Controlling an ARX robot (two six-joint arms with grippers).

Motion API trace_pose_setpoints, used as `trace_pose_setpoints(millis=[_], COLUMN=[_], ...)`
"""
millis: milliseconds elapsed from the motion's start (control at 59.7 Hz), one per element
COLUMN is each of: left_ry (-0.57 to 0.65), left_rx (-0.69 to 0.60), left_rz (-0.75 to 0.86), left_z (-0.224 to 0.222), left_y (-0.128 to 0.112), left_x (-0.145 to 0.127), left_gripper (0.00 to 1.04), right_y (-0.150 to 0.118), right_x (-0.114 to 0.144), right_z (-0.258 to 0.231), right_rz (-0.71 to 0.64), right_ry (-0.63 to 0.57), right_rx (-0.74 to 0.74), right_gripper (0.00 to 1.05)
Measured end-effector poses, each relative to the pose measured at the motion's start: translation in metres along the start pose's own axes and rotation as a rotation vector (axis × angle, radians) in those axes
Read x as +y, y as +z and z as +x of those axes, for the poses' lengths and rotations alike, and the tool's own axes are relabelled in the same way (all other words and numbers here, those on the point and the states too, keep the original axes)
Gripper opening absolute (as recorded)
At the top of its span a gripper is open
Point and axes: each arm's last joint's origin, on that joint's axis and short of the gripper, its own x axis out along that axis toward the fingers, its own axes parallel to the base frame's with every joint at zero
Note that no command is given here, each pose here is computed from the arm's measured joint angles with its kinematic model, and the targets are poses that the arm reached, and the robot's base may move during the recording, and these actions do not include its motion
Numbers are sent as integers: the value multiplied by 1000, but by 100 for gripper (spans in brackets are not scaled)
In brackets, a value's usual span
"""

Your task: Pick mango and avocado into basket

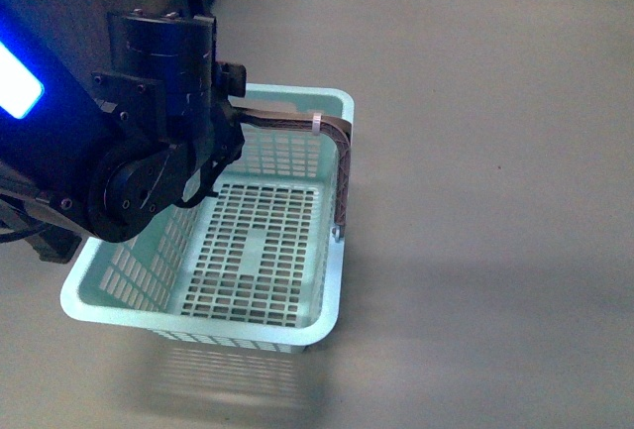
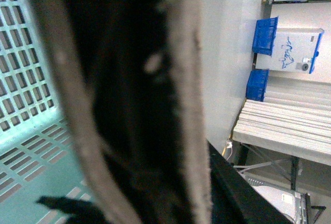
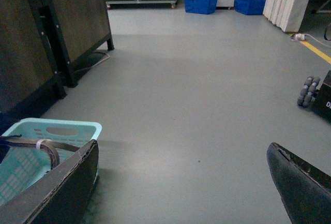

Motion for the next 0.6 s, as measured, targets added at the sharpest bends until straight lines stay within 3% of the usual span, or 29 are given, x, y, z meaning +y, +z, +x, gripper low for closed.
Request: trace_pose_setpoints(millis=[84, 352, 436, 603], left_ry=[-1, -12, -38, -180], left_rx=[8, -13, -22, -43], left_rz=[-24, 78, 139, 219], left_z=[0, -25, -43, -104], left_y=[2, 6, 9, 18], left_x=[0, -8, -21, -72], left_gripper=[7, 6, 6, 6], right_y=[0, 0, 0, 0], right_x=[0, 0, 0, 0], right_z=[0, 0, 0, 0], right_rz=[0, 0, 0, 0], right_ry=[0, 0, 0, 0], right_rx=[0, 0, 0, 0], right_gripper=[96, 96, 96, 96])
